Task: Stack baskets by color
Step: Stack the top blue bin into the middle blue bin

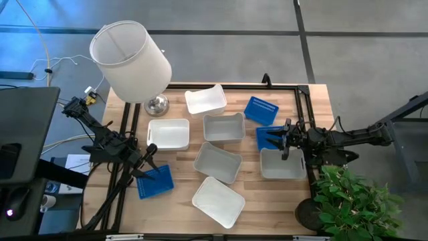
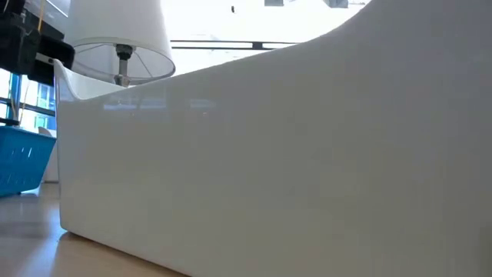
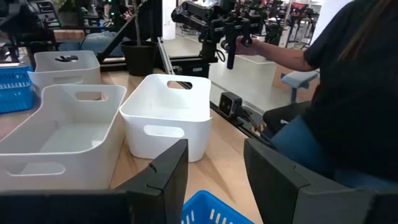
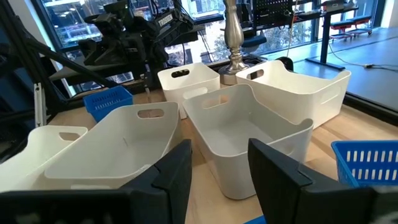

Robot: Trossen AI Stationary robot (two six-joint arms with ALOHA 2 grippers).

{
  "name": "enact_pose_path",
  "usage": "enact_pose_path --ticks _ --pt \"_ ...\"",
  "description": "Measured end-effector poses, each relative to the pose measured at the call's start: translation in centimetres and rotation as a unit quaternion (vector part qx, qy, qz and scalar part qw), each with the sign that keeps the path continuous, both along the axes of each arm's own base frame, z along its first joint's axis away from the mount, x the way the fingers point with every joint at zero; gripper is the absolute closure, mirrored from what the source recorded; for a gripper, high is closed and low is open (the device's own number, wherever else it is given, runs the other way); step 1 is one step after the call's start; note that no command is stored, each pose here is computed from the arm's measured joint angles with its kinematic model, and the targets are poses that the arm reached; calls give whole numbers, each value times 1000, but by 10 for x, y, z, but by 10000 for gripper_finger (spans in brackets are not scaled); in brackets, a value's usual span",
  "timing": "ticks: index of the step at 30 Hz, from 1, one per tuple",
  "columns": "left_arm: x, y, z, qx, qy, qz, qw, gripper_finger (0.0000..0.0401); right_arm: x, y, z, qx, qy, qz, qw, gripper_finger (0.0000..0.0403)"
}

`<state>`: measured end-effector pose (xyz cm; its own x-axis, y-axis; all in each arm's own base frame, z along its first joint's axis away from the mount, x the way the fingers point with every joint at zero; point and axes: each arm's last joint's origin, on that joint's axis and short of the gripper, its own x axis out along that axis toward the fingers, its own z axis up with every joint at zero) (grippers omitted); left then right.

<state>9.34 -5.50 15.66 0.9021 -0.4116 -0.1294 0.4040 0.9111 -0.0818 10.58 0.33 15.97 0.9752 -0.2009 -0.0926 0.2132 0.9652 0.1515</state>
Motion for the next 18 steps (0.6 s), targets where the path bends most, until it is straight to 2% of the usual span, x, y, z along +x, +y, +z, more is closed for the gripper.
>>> enact_pose_path --ticks 6,12,14,18 --pt "0 0 0 -3 1 2 1000 256 0 0 0 -4 1 1 1000 258" --pt "0 1 0 -43 17 22 999 256 0 0 0 -1 -1 0 1000 258" --pt "1 1 1 -63 22 36 997 256 0 0 1 17 -9 -2 1000 258" --pt "1 3 1 -99 33 62 993 256 0 0 3 88 -33 -7 996 258"
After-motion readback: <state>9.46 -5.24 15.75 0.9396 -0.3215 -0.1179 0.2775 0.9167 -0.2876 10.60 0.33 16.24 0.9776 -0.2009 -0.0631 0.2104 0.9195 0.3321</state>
